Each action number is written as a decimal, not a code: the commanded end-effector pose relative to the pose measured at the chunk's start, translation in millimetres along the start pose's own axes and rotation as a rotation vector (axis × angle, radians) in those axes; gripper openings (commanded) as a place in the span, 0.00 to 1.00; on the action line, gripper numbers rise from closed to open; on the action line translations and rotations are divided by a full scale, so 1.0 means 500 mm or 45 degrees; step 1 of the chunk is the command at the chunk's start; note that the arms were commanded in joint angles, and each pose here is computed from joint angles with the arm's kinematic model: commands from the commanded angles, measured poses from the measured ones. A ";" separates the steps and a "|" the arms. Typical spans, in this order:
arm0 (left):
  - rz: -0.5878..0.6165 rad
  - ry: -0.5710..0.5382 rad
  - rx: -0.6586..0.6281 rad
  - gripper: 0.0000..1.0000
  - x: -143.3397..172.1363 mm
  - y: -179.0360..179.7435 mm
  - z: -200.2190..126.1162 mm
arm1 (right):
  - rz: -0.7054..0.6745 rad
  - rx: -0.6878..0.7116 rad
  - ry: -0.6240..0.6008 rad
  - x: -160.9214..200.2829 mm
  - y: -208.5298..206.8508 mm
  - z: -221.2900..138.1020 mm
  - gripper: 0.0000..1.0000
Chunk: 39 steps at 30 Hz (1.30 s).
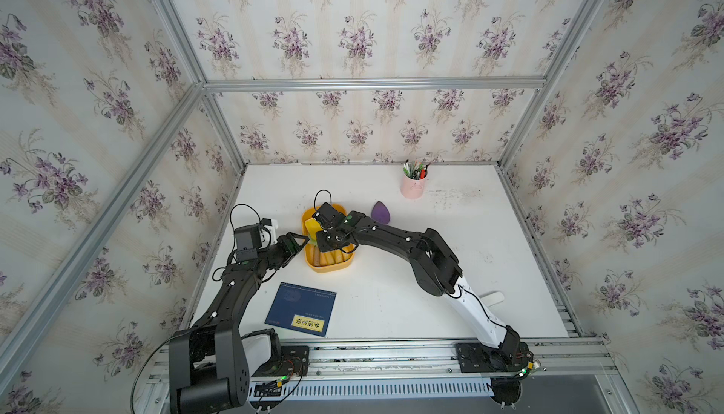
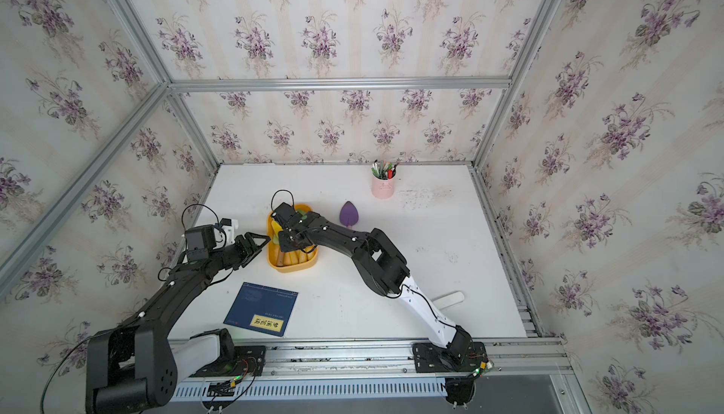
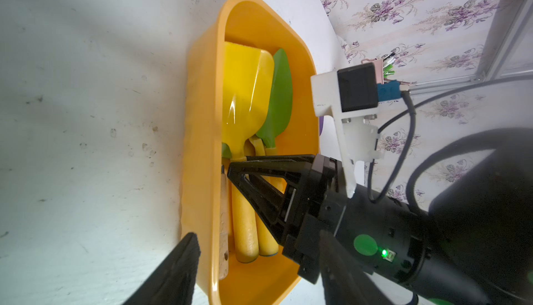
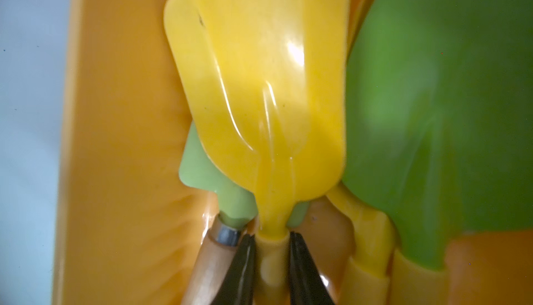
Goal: Take the shovel out of the storage box
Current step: Pick up the shovel from the storage box, then place the shovel at the center of the board.
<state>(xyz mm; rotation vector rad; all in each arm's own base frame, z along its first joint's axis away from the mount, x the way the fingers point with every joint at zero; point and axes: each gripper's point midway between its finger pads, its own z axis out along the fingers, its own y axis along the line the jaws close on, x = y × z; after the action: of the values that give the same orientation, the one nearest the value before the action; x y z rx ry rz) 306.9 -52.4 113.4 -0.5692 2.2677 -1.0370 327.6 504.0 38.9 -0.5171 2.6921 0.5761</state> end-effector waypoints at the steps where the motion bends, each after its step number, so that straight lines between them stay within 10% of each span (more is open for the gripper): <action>1: 0.023 -0.019 0.058 0.66 -0.015 -0.027 -0.002 | 0.000 -0.007 -0.055 -0.023 0.012 -0.035 0.13; 15: 0.065 -0.103 0.217 0.99 -0.031 -0.160 -0.001 | 0.082 -0.041 -0.206 -0.084 -0.060 -0.203 0.07; 26: 0.172 0.021 0.356 0.99 0.051 -0.322 0.132 | 0.287 0.147 -0.205 -0.007 -0.326 -0.343 0.06; 39: 0.222 0.205 0.342 0.98 0.141 -0.371 0.302 | 0.444 0.254 -0.034 0.065 -0.508 -0.290 0.06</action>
<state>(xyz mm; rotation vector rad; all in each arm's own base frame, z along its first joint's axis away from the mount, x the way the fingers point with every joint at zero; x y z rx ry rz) 371.0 -281.4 150.4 -0.1858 2.2550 -1.3044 362.0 221.1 77.1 0.0051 2.7788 0.3912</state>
